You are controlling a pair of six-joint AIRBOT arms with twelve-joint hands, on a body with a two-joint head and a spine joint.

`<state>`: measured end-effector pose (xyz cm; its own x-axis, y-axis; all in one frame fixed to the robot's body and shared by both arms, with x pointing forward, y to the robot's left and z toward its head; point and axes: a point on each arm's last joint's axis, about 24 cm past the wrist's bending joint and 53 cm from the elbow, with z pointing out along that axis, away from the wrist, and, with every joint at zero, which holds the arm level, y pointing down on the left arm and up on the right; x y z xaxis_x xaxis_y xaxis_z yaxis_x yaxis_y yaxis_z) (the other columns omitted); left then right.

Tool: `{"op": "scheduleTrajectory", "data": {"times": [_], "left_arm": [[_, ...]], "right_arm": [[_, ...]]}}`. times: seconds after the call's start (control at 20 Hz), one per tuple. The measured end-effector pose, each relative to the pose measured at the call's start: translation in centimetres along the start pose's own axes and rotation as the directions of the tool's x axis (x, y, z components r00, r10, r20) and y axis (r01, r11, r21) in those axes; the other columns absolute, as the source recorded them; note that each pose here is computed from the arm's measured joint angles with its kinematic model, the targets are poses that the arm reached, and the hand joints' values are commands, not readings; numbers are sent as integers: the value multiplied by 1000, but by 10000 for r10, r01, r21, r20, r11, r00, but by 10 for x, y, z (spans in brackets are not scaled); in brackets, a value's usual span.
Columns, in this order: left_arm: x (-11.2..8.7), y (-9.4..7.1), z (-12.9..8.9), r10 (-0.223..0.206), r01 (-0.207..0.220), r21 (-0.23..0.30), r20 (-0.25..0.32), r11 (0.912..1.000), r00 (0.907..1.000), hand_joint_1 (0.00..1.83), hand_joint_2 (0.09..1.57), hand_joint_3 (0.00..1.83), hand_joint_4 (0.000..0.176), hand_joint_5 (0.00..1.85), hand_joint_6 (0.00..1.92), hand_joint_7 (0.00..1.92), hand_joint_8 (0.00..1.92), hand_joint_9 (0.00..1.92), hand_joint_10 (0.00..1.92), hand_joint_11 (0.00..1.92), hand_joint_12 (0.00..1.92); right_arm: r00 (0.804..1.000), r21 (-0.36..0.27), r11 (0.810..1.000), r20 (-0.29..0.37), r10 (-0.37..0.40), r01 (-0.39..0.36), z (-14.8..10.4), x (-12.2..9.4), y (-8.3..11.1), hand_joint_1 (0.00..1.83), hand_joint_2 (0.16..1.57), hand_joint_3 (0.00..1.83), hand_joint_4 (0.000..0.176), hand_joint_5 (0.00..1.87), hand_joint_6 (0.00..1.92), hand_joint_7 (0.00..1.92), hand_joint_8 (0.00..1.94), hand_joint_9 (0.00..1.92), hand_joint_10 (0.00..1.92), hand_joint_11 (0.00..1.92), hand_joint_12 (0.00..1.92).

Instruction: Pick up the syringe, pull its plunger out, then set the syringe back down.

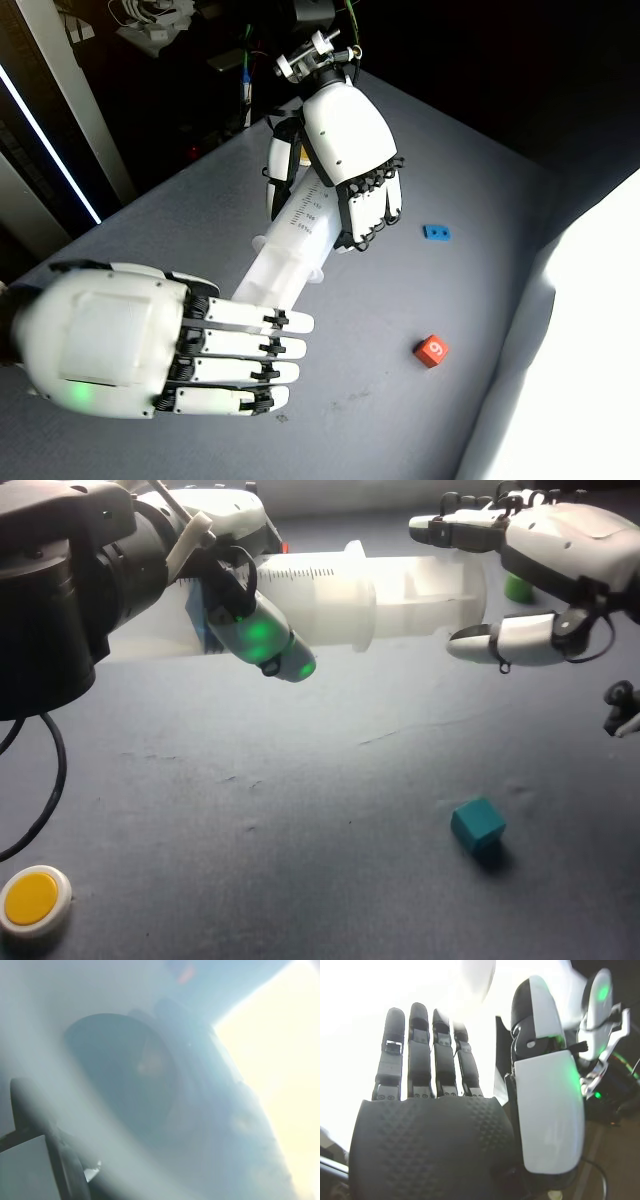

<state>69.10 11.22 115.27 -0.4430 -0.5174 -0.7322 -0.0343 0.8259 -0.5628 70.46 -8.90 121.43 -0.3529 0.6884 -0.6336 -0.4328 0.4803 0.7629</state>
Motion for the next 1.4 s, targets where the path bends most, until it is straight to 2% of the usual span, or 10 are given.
{"op": "scheduleTrajectory", "data": {"times": [0.25,0.35,0.45,0.55,0.6,0.65,0.75,0.85,1.15,1.4], "left_arm": [[-3,-2,0,-21,21,11,59,10000,10000,1142,1273,0,0,613,1451,783,1420,650,1206,452,1452],[-2,-1,0,-49,49,-5,48,10000,10000,1154,1267,0,0,623,1412,795,1435,654,1243,441,1477],[-3,-2,0,-33,33,19,66,10000,10000,1166,1254,0,0,657,1340,809,1447,665,1287,461,1501],[-3,-2,0,-58,58,14,50,10000,10000,1153,1279,1,0,616,1386,768,1516,611,1324,402,1565],[-3,-2,0,-67,67,10,44,10000,10000,1160,1282,0,0,630,1341,750,1575,601,1384,395,1598],[-2,-2,0,-91,91,0,28,10000,10000,1166,1285,0,0,635,1315,740,1609,583,1436,387,1642],[-1,-4,0,-72,72,77,-27,9999,10000,1175,1272,0,0,666,1274,753,1595,593,1497,396,1693],[2,-7,-2,-112,113,139,-110,9998,9999,1158,1268,0,0,660,1323,764,1529,607,1396,386,1643],[5,-14,-2,-174,182,350,-228,9992,9996,1162,1268,0,0,656,1319,773,1525,626,1377,418,1609],[11,-23,-3,-263,289,616,-428,9977,9987,1172,1267,0,0,657,1303,775,1543,622,1406,391,1643]], "right_arm": [[10000,-109,9999,70,37,-37,6,3,1,1093,1072,5,0,327,32,369,21,366,81,0,905],[9999,-141,9999,108,35,-33,6,2,2,1126,1109,10,0,411,82,403,35,392,109,0,1055],[9999,-158,9999,134,53,-51,6,2,2,1183,1131,0,0,411,235,465,97,330,448,0,1226],[9997,-182,9997,177,184,-181,6,0,2,1200,1153,3,0,525,269,601,258,389,787,171,1292],[9997,-191,9997,190,183,-179,6,0,3,1307,1221,3,0,647,1043,711,1173,636,1388,365,1330],[9994,-260,9994,251,249,-242,5,-2,5,1329,1232,0,0,736,1161,717,1377,661,1525,419,1369],[9991,-323,9990,272,310,-301,4,-2,8,1350,1188,0,0,894,1004,789,1317,719,1466,509,1333],[9986,-296,9988,339,404,-394,0,-6,8,1353,1186,0,0,834,1102,811,1293,764,1421,569,1280],[9981,0,9989,405,473,-473,-14,-18,5,1365,1153,0,0,849,1055,910,1143,838,1324,670,1242],[9982,278,9987,434,408,-421,-35,-32,6,1368,1143,0,0,903,954,916,1154,835,1321,664,1261]]}}
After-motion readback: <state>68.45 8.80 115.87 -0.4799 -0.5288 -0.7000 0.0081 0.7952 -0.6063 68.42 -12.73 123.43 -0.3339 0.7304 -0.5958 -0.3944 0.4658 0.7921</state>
